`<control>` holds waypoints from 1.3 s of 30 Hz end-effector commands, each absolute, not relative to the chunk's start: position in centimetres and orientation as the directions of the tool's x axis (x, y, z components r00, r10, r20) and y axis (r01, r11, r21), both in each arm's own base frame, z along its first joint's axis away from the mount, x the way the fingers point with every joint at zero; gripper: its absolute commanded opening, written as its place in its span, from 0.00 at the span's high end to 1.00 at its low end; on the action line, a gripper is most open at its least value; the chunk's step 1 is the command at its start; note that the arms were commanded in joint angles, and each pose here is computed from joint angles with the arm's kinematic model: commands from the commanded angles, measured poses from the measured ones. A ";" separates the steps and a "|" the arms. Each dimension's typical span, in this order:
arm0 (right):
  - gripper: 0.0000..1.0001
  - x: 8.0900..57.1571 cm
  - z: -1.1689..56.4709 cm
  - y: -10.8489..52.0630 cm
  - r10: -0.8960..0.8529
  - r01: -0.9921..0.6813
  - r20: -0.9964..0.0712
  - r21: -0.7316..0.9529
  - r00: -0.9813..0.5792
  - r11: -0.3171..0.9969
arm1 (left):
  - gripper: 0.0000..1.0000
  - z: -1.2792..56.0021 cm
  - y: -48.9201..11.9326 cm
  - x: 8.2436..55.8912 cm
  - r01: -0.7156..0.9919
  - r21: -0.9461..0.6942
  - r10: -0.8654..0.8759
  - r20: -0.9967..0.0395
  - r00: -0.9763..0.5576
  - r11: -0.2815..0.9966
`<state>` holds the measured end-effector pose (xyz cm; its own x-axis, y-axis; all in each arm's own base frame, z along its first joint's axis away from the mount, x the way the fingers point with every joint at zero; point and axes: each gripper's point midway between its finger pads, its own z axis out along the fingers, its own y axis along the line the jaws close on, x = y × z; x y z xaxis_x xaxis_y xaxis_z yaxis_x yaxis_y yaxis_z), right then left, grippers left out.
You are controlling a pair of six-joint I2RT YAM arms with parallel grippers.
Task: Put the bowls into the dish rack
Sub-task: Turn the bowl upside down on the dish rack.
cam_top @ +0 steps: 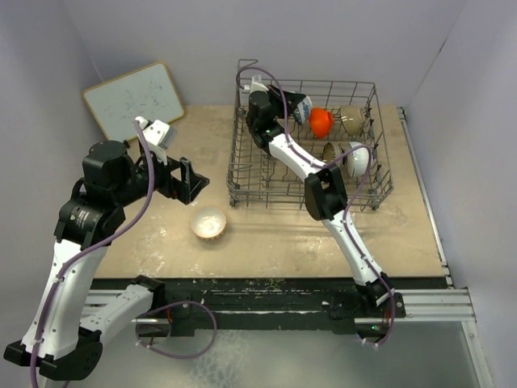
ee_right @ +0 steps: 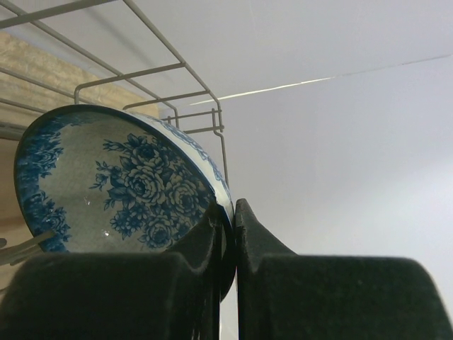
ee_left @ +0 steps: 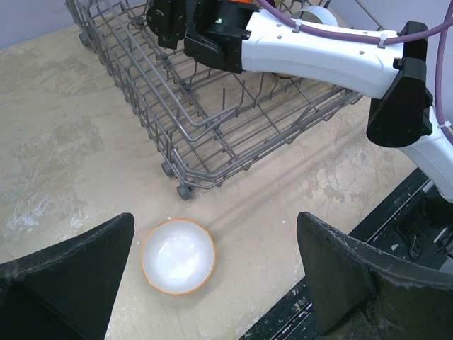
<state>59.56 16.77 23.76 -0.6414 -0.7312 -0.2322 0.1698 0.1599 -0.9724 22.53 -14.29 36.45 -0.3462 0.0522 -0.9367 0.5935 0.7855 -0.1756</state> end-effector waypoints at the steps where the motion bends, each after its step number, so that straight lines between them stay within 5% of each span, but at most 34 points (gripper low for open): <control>1: 0.94 59.7 23.2 16.1 -0.707 0.197 -0.258 -0.966 -0.659 0.169 | 0.01 37.3 -14.6 23.0 0.616 -0.137 0.063 -0.954 -0.292 0.776; 19: 0.97 58.2 26.9 14.6 -0.648 0.287 -0.335 -0.940 -0.684 0.182 | 0.01 37.5 -15.5 22.3 0.651 -0.135 0.064 -0.960 -0.272 0.747; 39: 0.93 61.1 18.8 14.2 -0.701 0.116 -0.175 -0.985 -0.691 0.131 | 0.01 35.5 -16.1 23.2 0.646 -0.141 0.086 -0.948 -0.307 0.750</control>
<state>60.34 15.85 23.62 -0.6359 -0.7255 -0.2632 0.2088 0.1666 -0.9637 22.12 -15.86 35.07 -0.3540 0.0794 -0.9319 0.6375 0.7495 -0.1783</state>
